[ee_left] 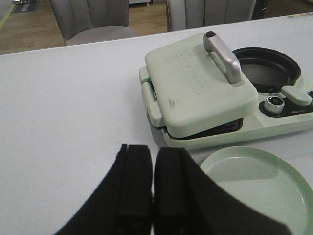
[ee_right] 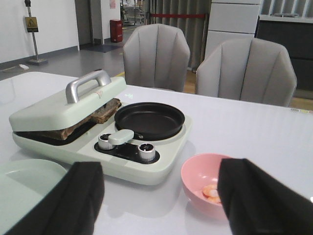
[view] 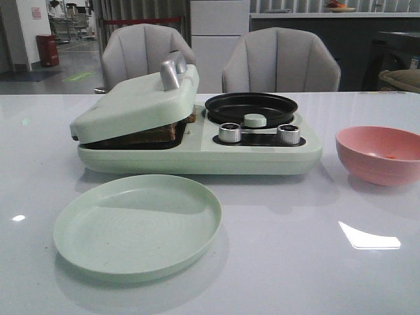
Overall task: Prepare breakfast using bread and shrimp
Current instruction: 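Release the lid handle and raise the left gripper away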
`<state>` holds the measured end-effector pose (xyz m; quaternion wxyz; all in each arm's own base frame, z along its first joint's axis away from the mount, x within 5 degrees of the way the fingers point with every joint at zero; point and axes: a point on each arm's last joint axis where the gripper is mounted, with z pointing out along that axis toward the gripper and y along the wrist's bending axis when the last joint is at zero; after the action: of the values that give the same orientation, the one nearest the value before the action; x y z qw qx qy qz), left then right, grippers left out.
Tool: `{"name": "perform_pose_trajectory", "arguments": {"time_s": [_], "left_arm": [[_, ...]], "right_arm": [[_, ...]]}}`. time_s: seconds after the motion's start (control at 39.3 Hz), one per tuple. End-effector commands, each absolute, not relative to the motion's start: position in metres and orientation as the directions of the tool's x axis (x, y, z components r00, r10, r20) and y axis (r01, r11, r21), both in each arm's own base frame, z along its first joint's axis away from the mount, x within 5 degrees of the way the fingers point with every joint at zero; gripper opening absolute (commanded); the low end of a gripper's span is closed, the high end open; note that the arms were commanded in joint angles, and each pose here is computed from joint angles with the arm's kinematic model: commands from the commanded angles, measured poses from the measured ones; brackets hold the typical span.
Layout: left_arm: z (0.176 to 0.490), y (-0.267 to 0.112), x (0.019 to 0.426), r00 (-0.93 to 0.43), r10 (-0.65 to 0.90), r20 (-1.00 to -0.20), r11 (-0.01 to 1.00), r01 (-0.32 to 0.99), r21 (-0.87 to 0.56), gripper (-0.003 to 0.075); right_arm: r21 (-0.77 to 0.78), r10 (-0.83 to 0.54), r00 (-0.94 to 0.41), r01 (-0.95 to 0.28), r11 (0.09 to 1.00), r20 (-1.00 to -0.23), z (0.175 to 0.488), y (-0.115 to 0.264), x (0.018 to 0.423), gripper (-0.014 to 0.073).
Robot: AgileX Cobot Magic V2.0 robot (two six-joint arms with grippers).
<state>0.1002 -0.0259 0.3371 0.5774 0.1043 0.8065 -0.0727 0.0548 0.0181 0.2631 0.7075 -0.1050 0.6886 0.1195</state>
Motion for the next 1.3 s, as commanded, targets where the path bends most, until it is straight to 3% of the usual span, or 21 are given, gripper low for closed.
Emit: {"name": "perform_pose_trajectory", "arguments": {"time_s": [0.0,0.31,0.66,1.1,1.27], "left_arm": [[0.340,-0.023,0.084,-0.190,0.026,-0.981,0.966,0.258,-0.024,0.0114],[0.311,-0.013,0.046,-0.074,-0.004,-0.997,0.965,0.261,-0.024,0.0114],[0.305,-0.012,0.042,-0.052,-0.012,-0.999,0.965,0.262,-0.026,0.0114],[0.305,-0.012,0.042,-0.052,-0.012,-0.999,0.965,0.262,-0.026,0.0114],[0.305,-0.012,0.042,-0.052,-0.012,-0.999,0.965,0.262,-0.026,0.0114]], "right_arm": [[0.006,0.055,0.152,-0.306,0.952,-0.987,0.282,0.017,0.054,0.0578],[0.006,0.056,0.155,-0.307,0.952,-0.986,0.282,0.017,0.054,0.0578],[0.046,0.086,0.114,-0.314,0.948,-0.990,0.301,0.019,0.058,0.0578],[0.164,0.072,-0.291,-0.306,0.938,-0.954,0.361,0.046,0.129,0.0578],[0.179,0.085,-0.407,-0.198,0.964,-0.909,0.368,0.040,0.160,0.0578]]}}
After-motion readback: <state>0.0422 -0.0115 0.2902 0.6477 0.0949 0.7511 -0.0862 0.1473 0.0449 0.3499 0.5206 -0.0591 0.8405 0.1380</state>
